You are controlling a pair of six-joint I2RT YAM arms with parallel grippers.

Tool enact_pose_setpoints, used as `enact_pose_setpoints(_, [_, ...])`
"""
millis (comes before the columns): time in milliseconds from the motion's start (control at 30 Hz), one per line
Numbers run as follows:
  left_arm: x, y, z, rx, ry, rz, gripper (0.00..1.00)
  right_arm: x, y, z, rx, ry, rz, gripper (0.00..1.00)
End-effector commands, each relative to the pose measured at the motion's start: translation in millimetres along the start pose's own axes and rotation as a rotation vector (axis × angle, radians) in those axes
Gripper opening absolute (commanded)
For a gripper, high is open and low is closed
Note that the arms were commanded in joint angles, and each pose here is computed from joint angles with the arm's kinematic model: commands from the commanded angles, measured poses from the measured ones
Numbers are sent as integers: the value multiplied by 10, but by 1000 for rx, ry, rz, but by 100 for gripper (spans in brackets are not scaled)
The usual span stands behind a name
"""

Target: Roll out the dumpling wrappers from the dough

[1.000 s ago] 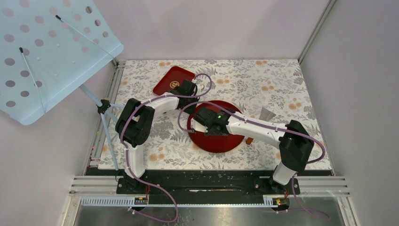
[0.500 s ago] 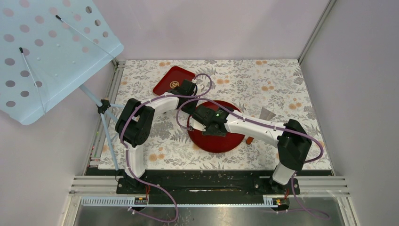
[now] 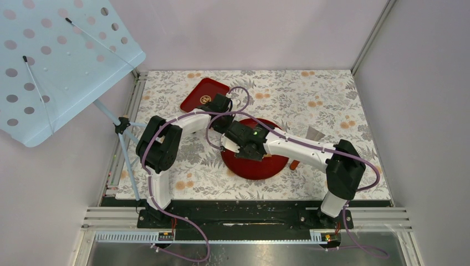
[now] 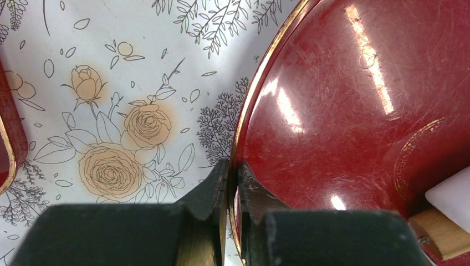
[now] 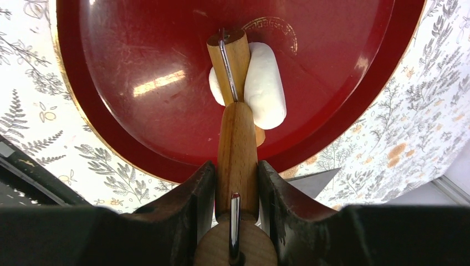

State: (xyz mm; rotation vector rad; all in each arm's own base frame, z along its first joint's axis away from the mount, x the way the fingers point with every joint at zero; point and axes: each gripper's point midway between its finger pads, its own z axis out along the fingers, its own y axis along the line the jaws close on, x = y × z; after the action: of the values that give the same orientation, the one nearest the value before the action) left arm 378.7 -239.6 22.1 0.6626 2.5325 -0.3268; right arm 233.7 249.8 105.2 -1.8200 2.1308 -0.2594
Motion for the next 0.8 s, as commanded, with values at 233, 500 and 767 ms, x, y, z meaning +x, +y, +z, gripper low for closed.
enact_pose_setpoints(233, [180, 56, 90, -46, 60, 28, 0, -495, 340, -7, -247, -197, 111, 0])
enact_pose_setpoints(500, [183, 47, 92, -44, 62, 30, 0, -607, 63, -312, -242, -352, 187, 0])
enact_pose_setpoints(767, [185, 48, 91, -45, 62, 30, 0, -683, 144, -351, -356, -397, 248, 0])
